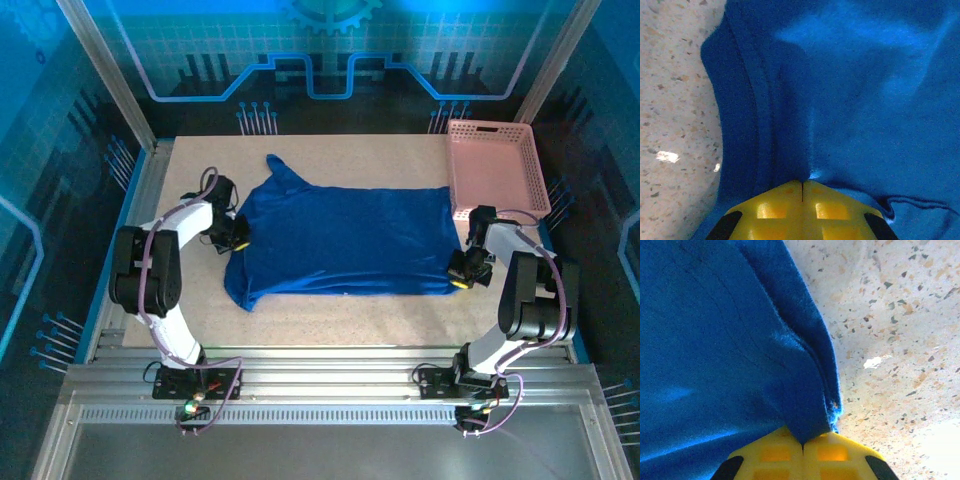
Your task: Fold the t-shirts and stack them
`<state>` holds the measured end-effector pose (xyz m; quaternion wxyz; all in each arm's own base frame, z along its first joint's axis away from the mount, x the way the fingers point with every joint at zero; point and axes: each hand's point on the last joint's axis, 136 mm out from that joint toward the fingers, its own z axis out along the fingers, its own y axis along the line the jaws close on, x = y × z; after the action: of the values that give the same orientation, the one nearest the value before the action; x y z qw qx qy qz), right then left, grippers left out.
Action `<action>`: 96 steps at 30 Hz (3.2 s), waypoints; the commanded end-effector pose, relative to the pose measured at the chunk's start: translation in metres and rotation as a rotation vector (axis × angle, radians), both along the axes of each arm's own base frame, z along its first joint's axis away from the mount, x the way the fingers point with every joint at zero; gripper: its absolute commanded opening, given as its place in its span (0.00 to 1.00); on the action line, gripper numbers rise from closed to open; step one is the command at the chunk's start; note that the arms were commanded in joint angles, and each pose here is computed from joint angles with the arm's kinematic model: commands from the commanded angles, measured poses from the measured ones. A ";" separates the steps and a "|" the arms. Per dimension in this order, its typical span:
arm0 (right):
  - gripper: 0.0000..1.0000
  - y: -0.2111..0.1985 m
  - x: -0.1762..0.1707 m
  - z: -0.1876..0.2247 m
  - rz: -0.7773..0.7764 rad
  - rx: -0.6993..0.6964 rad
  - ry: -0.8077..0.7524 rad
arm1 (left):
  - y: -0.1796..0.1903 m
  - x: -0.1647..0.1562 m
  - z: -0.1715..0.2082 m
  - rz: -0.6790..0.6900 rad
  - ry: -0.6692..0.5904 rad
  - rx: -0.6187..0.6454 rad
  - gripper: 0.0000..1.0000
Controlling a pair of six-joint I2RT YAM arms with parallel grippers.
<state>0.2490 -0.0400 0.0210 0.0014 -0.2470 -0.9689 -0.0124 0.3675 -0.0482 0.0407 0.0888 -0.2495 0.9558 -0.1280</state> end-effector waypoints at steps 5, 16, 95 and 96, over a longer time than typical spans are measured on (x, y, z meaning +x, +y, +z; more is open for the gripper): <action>0.00 -0.004 -0.005 0.004 -0.004 -0.009 -0.002 | -0.004 0.003 0.025 -0.035 -0.047 -0.007 0.03; 0.00 -0.005 -0.005 0.005 -0.002 -0.011 -0.004 | -0.010 -0.001 0.010 -0.053 -0.004 -0.049 0.16; 0.00 -0.012 0.002 0.011 0.000 -0.025 -0.019 | -0.001 0.064 0.048 -0.113 -0.201 0.021 0.00; 0.00 -0.012 0.003 0.011 0.000 -0.026 -0.020 | -0.002 0.067 0.048 -0.116 -0.205 0.021 0.00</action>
<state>0.2499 -0.0417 0.0241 -0.0052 -0.2407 -0.9705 -0.0129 0.4179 -0.0515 0.0802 0.1605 -0.1982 0.9565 -0.1417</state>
